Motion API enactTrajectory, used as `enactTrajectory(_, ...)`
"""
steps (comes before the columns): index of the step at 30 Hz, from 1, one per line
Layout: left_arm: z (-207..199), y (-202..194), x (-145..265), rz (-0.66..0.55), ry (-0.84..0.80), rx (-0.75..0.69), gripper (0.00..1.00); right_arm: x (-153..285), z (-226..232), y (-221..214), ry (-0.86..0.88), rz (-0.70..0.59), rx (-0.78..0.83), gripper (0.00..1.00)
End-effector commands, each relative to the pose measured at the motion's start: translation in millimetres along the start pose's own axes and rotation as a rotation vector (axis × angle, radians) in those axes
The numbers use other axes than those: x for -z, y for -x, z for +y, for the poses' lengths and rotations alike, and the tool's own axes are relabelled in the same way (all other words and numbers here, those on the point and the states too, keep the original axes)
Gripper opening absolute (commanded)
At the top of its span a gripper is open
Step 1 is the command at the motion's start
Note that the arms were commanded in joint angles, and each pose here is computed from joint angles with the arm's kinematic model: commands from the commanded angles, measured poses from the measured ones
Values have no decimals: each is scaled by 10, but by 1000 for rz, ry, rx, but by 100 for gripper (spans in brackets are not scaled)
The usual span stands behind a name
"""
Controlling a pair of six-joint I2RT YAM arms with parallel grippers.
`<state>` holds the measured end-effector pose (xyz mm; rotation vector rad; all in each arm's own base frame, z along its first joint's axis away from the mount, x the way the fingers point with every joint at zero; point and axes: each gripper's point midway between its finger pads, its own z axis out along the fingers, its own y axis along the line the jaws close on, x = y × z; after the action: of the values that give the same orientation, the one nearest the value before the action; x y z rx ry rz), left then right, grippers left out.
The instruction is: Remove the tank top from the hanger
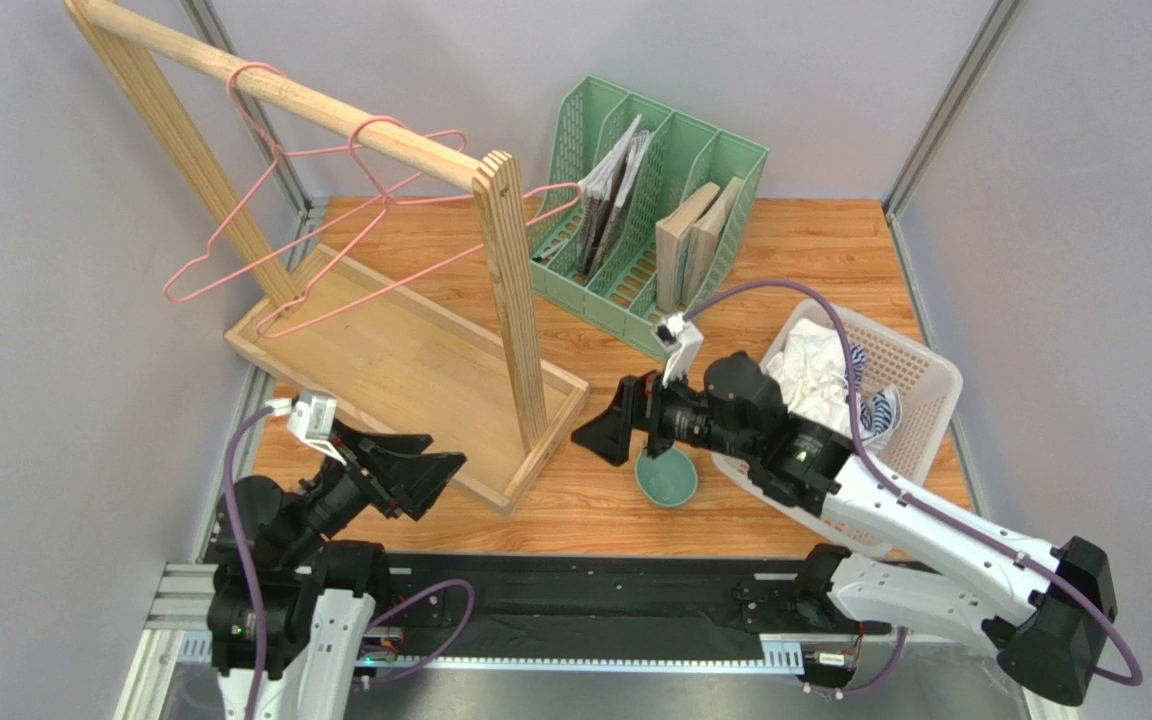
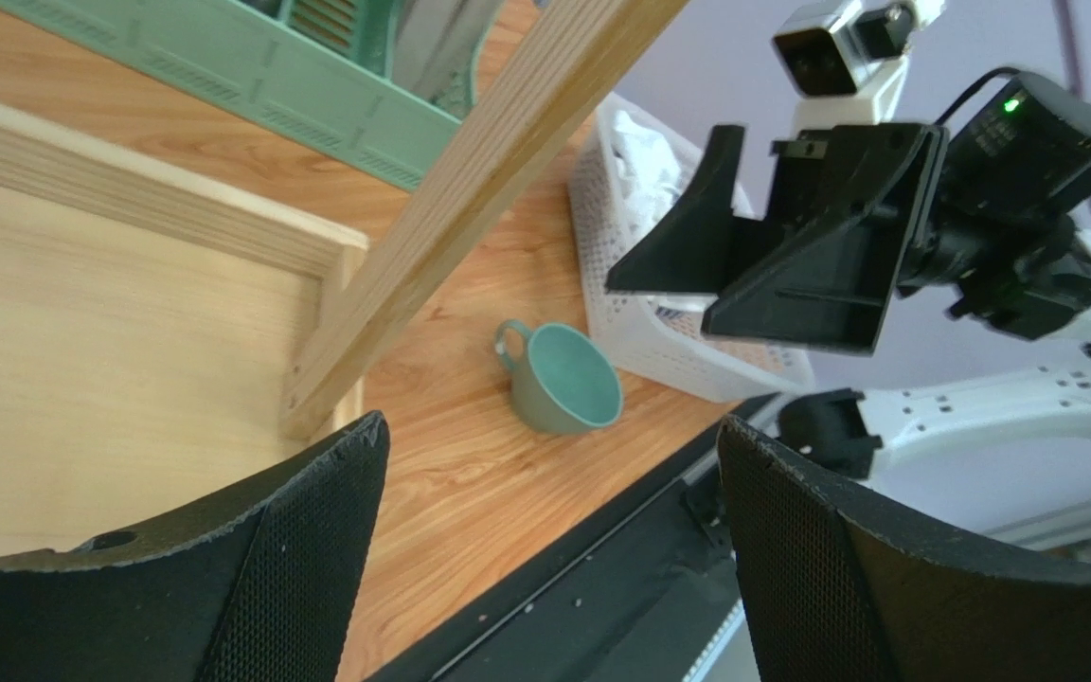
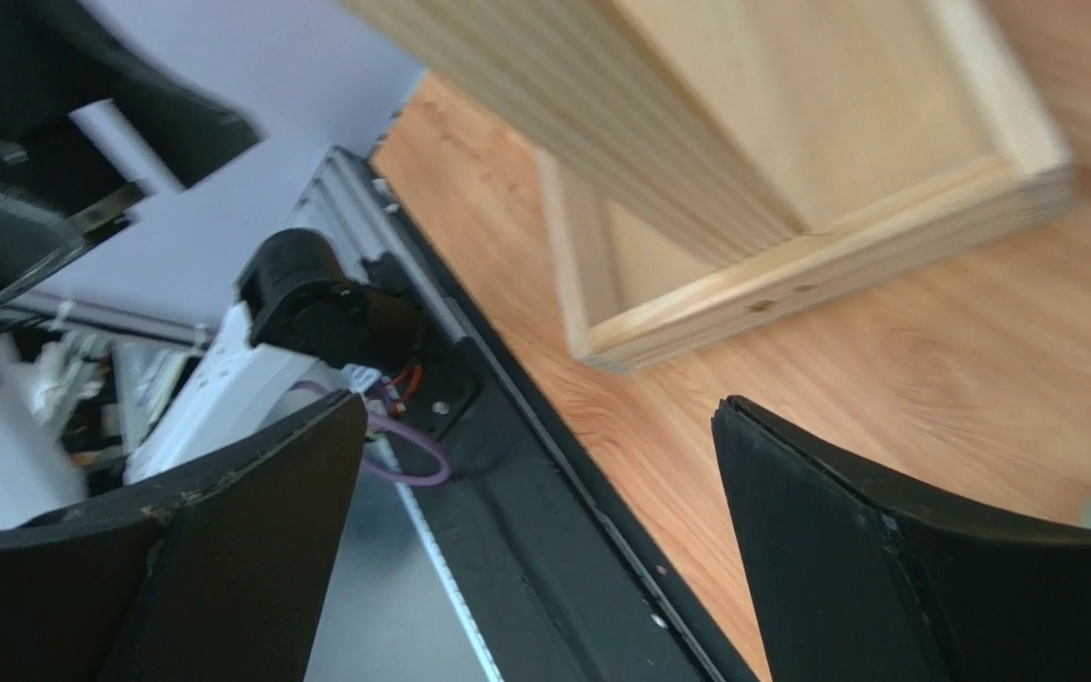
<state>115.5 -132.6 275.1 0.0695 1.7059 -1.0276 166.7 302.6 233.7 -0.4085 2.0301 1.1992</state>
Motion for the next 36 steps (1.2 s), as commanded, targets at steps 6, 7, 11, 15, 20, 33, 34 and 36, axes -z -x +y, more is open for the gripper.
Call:
enactTrajectory(6,-72,-333,-224,-31,-370,124,90,324,516,-331,384,-132,-31,100)
enactTrajectory(7,-59,-382,-235,-18,-389,127,90,487,557,-276,420,-188,-23,100)
enactTrajectory(11,37,-552,-286,20,-434,152,90,813,361,-269,406,-342,-51,100)
enactTrajectory(15,-45,-555,-242,12,-495,123,91,1111,123,-276,390,-494,-103,100)
enactTrajectory(20,5,-644,-269,-4,-543,164,91,794,-134,-517,274,-385,-146,100)
enactTrajectory(33,137,-766,-352,27,-492,120,90,541,-1019,-904,-19,-424,-251,100)
enactTrajectory(34,164,-778,-365,27,-482,102,90,535,-1068,-929,-43,-418,-263,100)
enactTrajectory(36,217,-822,-387,45,-456,117,91,528,-1172,-995,-93,-401,-263,100)
